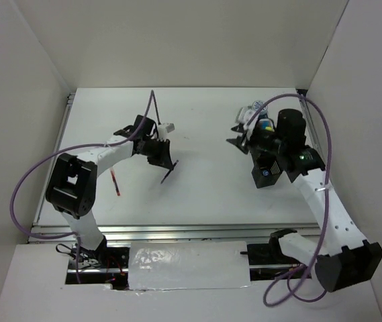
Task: Sort the stationery into containers
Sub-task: Pick up the pen from the center of the board.
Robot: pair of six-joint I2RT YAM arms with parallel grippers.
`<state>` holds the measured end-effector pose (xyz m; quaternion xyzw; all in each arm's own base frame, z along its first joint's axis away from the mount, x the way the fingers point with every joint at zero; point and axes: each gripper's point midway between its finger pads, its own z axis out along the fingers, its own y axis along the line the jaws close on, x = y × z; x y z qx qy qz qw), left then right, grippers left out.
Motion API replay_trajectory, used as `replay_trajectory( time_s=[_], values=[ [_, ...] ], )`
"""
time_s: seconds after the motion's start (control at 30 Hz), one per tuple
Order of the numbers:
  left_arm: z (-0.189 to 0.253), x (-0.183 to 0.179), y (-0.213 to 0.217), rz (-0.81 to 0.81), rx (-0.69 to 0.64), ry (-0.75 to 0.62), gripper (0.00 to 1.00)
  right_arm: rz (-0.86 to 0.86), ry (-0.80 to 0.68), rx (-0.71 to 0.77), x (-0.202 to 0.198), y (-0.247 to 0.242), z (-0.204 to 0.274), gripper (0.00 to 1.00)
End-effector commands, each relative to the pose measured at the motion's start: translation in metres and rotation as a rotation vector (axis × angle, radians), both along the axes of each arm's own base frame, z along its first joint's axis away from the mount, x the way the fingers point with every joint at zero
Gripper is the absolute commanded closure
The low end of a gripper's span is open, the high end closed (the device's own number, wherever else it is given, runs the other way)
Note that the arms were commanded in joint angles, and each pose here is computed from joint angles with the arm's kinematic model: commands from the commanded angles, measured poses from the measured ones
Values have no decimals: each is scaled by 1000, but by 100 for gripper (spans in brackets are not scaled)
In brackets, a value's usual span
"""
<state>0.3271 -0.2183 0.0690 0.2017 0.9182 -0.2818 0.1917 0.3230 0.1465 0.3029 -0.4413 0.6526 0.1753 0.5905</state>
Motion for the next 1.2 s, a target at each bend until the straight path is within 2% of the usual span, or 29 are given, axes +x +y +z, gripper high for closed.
replay_trajectory(
  time_s=[0.0,0.03,0.07,0.13,0.17,0.2,0.27,0.4,0.53,0.63,1.17],
  values=[
    [71,-15,-46,86,-332,263,100,325,-258,-238,-55,40,-6,52],
    [77,-20,-50,106,-356,326,100,365,-318,-273,-67,46,-7,46],
    [81,-24,-54,94,-372,343,100,468,-369,-318,-85,62,-28,43],
    [86,-30,-56,87,-383,347,100,512,-501,-350,-98,73,-32,37],
    [87,-36,-58,78,-381,348,100,561,-539,-395,-105,78,-58,36],
    [86,-40,-60,69,-381,351,100,601,-640,-380,-116,94,-51,36],
    [84,-51,-64,69,-384,374,100,659,-708,-420,-121,104,-69,38],
    [78,-56,-65,90,-368,404,100,819,-727,-461,-135,138,-95,40],
    [70,-65,-67,126,-388,498,100,853,-752,-508,-125,169,-104,43],
    [68,-67,-66,138,-390,511,100,872,-742,-526,-120,184,-111,43],
    [65,-69,-73,154,-428,587,100,1001,-658,-587,-133,202,-150,47]
  ],
)
